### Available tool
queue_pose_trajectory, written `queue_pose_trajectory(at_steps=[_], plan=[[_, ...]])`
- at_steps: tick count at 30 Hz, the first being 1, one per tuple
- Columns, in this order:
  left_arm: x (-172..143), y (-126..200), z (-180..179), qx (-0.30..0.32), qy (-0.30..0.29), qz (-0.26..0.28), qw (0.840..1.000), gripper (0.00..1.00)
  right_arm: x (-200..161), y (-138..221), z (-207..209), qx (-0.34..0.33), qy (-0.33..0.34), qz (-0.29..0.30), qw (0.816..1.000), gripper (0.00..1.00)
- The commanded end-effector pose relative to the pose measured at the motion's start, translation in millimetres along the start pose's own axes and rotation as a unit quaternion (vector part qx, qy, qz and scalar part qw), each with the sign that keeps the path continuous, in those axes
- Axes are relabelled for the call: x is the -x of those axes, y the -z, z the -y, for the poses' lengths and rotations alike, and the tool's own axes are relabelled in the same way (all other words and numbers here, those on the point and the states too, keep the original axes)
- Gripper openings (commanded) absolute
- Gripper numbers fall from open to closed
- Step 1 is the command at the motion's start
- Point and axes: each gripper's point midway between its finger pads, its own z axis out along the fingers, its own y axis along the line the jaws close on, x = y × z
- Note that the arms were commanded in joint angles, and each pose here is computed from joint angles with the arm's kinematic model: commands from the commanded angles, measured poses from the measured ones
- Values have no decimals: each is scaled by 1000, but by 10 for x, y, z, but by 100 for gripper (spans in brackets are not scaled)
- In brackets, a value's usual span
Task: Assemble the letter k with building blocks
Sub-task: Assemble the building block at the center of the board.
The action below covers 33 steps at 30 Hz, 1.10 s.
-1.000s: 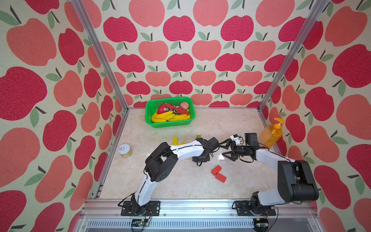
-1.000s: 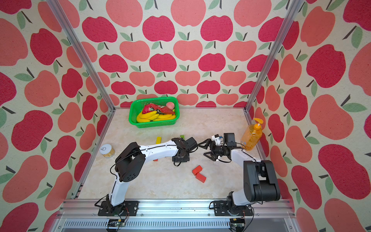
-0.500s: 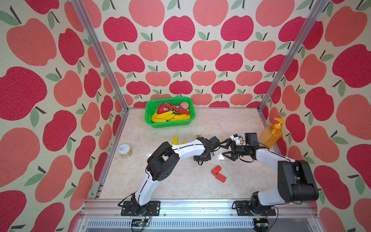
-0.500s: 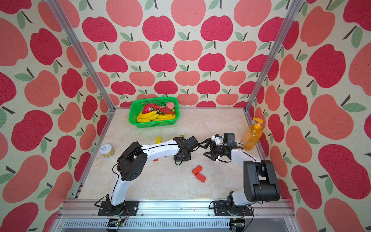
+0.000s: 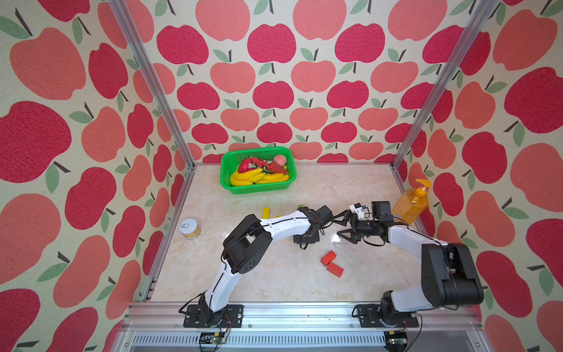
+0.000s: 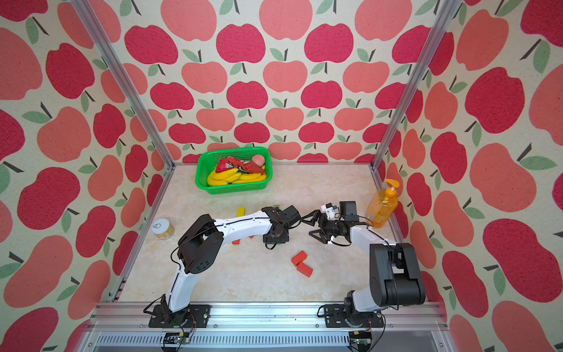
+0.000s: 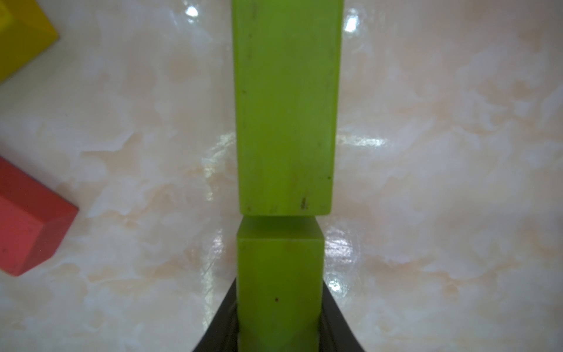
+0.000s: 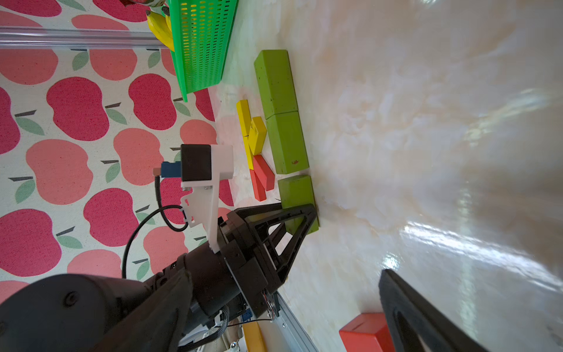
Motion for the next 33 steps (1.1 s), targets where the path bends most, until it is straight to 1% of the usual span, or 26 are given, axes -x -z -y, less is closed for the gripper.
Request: queue_pose_trajectory(at_steps=[1,17,22,26,28,30,33], plan=[[13,-81,-34,11,1,-8,1000,21,32,20,-97,7,24,1,1000,99],[45,-117,-15,13,2,-12,1000,22,28,26,-109,9,24,0,1000,99],[34,-125,-24,16,1,-13,1000,24,27,28,-115,9,25,1,1000,99],[31,-139,-35,18,1,-16,1000,31,23,32,-123,10,26,0,1000,99],[32,-150,4,8,-6,-16,1000,38,21,32,-120,10,26,0,1000,99],[25,-161,21,2,-8,-20,1000,46,19,28,-116,10,26,0,1000,99],[25,-182,38,1,-11,-24,1000,55,22,29,-119,10,26,0,1000,99]])
